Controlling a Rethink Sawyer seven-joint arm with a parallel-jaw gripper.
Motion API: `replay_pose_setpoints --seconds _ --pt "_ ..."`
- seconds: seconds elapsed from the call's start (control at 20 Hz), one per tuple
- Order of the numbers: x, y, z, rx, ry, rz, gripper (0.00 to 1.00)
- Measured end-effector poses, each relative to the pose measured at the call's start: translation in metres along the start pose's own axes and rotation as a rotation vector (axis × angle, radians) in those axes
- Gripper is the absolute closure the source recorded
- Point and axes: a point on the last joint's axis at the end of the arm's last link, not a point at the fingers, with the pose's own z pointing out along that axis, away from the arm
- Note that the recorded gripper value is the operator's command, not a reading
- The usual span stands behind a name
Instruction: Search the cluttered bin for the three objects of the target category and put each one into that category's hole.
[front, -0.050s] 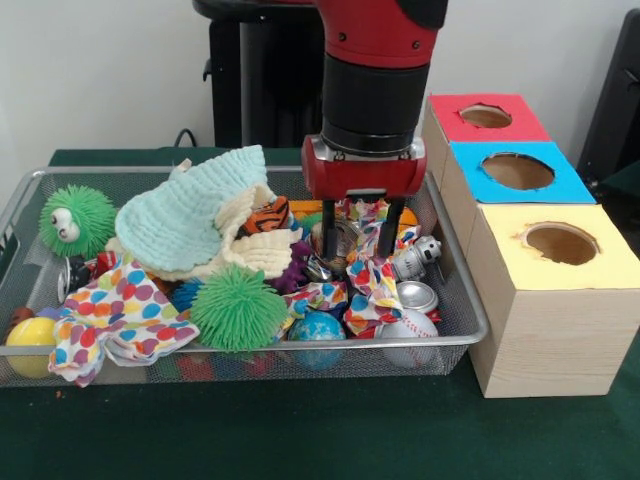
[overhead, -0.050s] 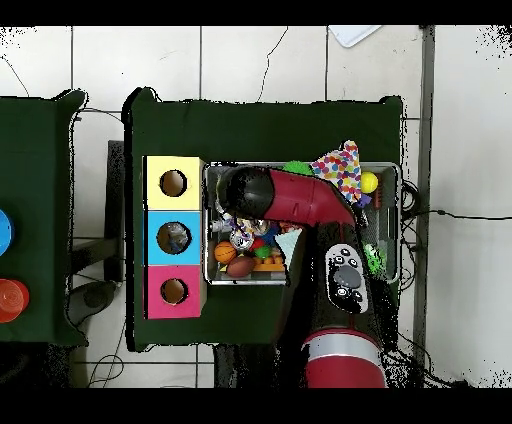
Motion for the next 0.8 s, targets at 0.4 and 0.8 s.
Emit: replay_pose_setpoints --seconds 0.4,0.8 --pt "0.015 0.001 0.017 -0.011 0.018 0.011 0.0" --pt "0.044 0.021 0.024 -0.042 0.038 0.032 0.0"
